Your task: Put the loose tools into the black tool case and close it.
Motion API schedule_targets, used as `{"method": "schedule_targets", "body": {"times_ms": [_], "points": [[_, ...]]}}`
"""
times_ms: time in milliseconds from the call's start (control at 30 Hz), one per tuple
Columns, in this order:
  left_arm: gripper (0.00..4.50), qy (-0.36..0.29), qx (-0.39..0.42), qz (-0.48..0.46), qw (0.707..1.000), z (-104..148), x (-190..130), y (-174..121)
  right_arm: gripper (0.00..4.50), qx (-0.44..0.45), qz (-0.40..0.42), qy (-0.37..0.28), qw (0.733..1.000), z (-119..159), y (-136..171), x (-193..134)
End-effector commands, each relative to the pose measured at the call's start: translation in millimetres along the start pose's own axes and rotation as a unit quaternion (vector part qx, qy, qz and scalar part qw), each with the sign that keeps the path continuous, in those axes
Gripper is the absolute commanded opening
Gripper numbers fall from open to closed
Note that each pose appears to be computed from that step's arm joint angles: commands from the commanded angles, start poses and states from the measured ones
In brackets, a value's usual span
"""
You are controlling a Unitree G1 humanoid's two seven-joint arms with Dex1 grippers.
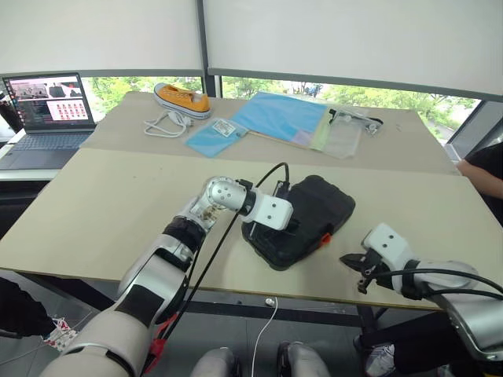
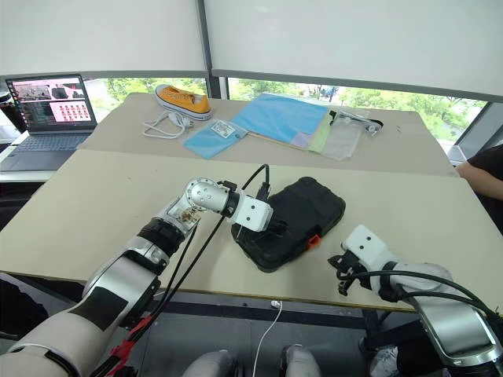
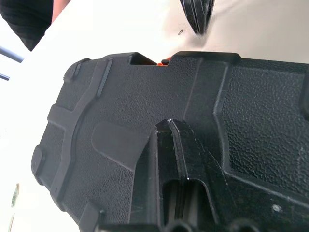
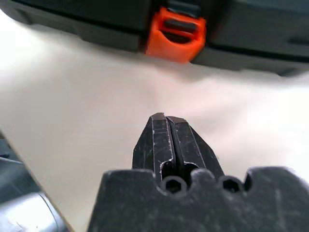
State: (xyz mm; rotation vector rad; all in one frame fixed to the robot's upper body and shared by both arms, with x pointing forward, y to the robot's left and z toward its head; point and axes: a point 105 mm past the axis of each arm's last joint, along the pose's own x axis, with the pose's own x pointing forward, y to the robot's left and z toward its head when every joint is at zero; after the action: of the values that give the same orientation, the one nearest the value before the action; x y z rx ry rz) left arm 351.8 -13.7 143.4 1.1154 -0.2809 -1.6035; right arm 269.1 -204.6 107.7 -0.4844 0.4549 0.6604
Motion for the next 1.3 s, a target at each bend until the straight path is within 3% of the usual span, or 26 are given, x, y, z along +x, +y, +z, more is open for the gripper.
{"method": "schedule_targets", "body": {"times_ms": [33, 67, 133, 367, 900, 1000, 1167, 1300], "points": [[0.01, 0.045, -0.040, -0.067, 0.996, -26.8, 6.6, -36.8, 0.00, 0.033, -0.012, -0.061, 0.997, 18.9, -2.9, -8.1], [0.00, 0.045, -0.040, -0.067, 0.996, -26.7, 6.7, -36.4, 0.59, 0.051, -0.010, -0.076, 0.996, 21.1, -1.9, -7.9], [0.00, 0.045, -0.040, -0.067, 0.996, -26.3, 7.0, -35.9, 1.08, 0.070, -0.003, -0.103, 0.992, 25.6, 0.6, -6.3], [0.00, 0.048, -0.036, -0.067, 0.996, -26.6, 3.3, -31.9, 3.52, 0.080, -0.003, -0.147, 0.986, 25.2, -3.1, 10.9], [0.00, 0.052, -0.034, -0.065, 0.996, -27.9, -3.6, -29.6, 3.52, 0.074, 0.015, -0.194, 0.978, 21.7, -6.1, 31.2], [0.00, 0.052, -0.034, -0.065, 0.996, -28.1, -3.9, -29.9, 2.89, 0.067, 0.022, -0.196, 0.978, 22.9, -4.2, 33.0], [0.00, 0.052, -0.034, -0.063, 0.996, -27.6, -3.9, -28.6, 1.25, 0.062, 0.021, -0.199, 0.978, 24.0, -5.2, 34.1], [0.00, 0.052, -0.034, -0.063, 0.996, -27.7, -3.8, -28.5, 1.25, 0.055, 0.021, -0.194, 0.979, 22.9, -6.1, 33.6]]}}
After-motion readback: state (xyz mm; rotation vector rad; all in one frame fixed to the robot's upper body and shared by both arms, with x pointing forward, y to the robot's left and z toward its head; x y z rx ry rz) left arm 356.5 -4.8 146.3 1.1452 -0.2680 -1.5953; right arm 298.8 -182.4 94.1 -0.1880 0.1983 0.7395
